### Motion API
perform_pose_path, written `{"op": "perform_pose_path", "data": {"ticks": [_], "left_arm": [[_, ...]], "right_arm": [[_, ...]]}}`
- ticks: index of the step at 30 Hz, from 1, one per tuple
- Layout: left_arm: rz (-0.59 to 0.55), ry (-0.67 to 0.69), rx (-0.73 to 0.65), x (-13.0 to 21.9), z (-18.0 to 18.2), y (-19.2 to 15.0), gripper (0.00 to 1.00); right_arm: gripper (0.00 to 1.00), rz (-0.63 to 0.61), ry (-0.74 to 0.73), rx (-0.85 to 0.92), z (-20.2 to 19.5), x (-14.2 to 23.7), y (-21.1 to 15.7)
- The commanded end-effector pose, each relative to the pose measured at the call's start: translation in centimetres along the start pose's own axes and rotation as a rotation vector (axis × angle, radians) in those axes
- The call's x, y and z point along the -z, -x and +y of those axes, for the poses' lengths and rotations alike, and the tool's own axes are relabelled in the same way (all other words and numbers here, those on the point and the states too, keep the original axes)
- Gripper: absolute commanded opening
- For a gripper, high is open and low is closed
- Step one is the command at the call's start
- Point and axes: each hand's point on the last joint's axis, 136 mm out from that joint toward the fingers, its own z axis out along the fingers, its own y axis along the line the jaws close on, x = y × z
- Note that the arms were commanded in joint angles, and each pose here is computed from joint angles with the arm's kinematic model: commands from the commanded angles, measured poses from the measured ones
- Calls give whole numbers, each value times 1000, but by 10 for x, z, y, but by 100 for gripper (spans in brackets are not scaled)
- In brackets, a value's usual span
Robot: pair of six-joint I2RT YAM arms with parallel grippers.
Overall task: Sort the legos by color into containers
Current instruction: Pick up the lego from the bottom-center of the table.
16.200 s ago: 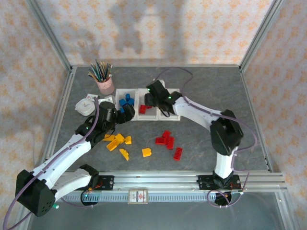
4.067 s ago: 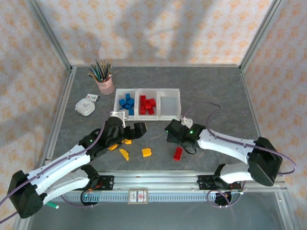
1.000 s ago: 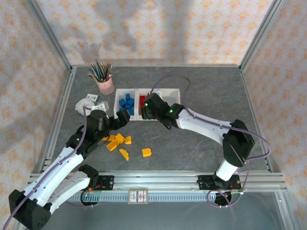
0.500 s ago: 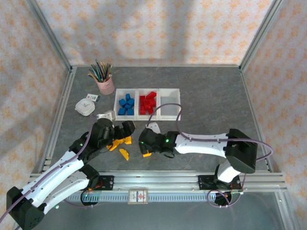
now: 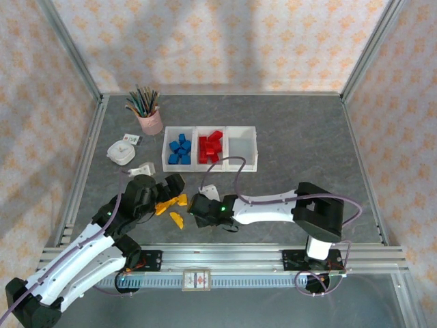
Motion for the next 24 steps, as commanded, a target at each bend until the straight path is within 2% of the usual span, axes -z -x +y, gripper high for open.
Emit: {"op": "perform_pose_path", "data": {"ticks": [1,12,18,24], "left_arm": [[1,35,6,0,10,-4,99],[2,30,5,-1,7,-3,99],[-15,8,3,2,-3,5,99],[-40,-22,-17,5,-19,18,99]], "right_arm": [[64,-26,18,1,11,-2,9],[31,-36,17,-6,9,0,10],[27,-112,34,-58,-2,27,40],[27,-208,19,-136,-40,60,92]]}}
